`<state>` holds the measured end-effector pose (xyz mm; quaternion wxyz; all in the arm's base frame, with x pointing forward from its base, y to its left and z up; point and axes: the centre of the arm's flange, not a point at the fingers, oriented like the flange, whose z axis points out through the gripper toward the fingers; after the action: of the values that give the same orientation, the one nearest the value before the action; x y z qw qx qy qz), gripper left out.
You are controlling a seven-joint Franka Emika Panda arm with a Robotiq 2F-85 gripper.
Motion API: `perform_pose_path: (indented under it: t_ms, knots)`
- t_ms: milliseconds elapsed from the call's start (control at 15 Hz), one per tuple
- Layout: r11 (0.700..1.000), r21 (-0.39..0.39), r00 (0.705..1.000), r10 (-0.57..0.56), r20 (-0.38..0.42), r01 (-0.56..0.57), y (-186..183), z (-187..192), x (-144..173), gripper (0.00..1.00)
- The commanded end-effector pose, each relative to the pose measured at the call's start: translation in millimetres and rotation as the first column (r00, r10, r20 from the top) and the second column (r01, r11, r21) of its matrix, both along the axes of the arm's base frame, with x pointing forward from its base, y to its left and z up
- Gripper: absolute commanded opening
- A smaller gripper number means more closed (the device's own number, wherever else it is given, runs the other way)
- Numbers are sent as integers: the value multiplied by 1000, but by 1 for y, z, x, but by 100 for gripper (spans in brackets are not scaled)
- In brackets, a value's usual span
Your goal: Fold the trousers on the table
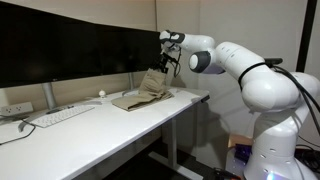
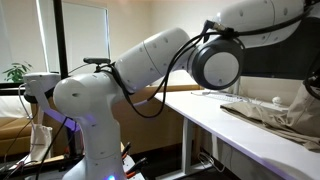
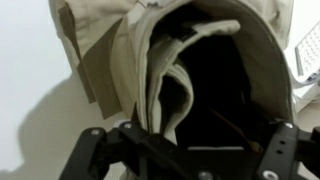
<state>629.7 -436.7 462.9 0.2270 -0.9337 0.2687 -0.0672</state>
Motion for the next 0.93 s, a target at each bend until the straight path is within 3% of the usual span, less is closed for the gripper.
perform_pose_path:
  t_ms: [0,333,867]
  knots:
    - [994,-113,997,-3,-71,-5,39,-25,-59,100]
    - [975,-222,989,-33,-147,-1,34,-32,-63,100]
    - [918,-395,986,-48,-160,-19,29,-34,-59,100]
